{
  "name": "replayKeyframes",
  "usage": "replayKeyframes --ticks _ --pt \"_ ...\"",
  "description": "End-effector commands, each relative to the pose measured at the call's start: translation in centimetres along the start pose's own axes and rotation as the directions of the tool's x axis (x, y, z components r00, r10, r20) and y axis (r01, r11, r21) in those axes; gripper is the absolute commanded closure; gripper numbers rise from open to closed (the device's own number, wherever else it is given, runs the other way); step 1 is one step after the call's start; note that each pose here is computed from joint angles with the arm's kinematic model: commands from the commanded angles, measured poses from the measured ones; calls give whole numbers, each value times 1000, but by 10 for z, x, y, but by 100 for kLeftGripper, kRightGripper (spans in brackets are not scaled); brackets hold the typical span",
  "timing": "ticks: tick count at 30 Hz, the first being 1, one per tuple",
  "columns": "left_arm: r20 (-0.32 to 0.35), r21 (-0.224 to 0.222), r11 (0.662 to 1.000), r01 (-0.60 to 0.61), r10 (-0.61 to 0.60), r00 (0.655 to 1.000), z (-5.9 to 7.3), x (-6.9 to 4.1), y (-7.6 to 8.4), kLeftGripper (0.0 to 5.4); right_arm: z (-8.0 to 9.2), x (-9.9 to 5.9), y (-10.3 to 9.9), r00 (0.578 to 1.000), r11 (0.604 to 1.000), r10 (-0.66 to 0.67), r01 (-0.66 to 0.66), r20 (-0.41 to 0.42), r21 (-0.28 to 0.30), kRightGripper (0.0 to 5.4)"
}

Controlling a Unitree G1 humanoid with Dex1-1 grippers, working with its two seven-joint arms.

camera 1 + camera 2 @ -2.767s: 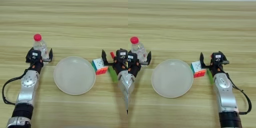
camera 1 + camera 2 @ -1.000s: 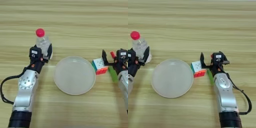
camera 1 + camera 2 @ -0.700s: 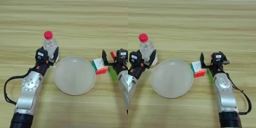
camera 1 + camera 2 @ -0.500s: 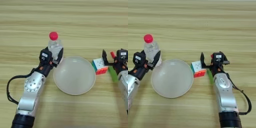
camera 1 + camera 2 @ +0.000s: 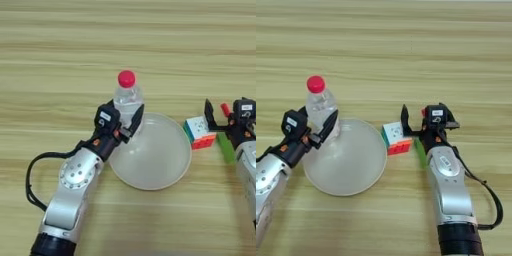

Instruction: Move the objects on the table

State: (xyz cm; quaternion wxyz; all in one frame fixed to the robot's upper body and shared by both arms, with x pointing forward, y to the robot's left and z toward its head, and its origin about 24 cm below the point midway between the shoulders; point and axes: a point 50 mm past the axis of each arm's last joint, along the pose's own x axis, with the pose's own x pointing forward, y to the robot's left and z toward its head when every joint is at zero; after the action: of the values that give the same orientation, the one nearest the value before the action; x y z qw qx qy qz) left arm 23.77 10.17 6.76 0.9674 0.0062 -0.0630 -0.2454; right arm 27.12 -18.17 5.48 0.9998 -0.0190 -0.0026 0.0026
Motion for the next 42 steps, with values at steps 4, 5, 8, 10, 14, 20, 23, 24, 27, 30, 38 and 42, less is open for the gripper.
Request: replayKeyframes --ticks 4,5,8,10,14,20,23,24,27,30,38,42 --pt "11 -16 999 27 -27 1000 0 4 -12 238 0 0 1 1000 1000 -1 1 -3 5 0" --pt "6 -19 999 31 -31 1000 -2 4 -13 238 0 1 1 1000 1000 -1 1 -3 5 0" --pt "-7 -23 999 42 -42 999 -6 5 -16 238 0 1 1 1000 1000 0 0 -3 6 0" --pt "-16 -31 998 48 -49 999 -10 5 -19 238 -1 1 1 1000 1000 -1 1 -3 6 0" --pt "-38 -45 997 59 -60 997 -17 6 -25 238 -1 1 2 1000 1000 1 -1 -4 7 0" --pt "-58 -54 996 68 -72 996 -25 6 -29 238 -1 1 2 1000 1000 1 -1 -3 7 0" --pt "-64 -55 996 68 -71 995 -27 6 -29 238 -1 1 2 1000 1000 1 -1 -3 7 0" --pt "-65 -54 996 68 -72 995 -28 6 -29 238 -1 1 2 1000 1000 1 -1 -4 7 0" --pt "-68 -53 996 68 -72 995 -30 6 -30 238 -1 0 2 1000 1000 1 -1 -4 7 0" --pt "-71 -47 997 67 -71 995 -30 6 -30 238 -1 1 2 1000 1000 1 -1 -5 7 0" --pt "-81 -25 998 61 -63 995 -31 6 -30 153 -2 1 1 1000 1000 2 -2 -8 6 0" --pt "-79 -24 998 54 -56 995 -30 6 -29 110 -2 0 1 1000 1000 1 -1 -9 6 0"
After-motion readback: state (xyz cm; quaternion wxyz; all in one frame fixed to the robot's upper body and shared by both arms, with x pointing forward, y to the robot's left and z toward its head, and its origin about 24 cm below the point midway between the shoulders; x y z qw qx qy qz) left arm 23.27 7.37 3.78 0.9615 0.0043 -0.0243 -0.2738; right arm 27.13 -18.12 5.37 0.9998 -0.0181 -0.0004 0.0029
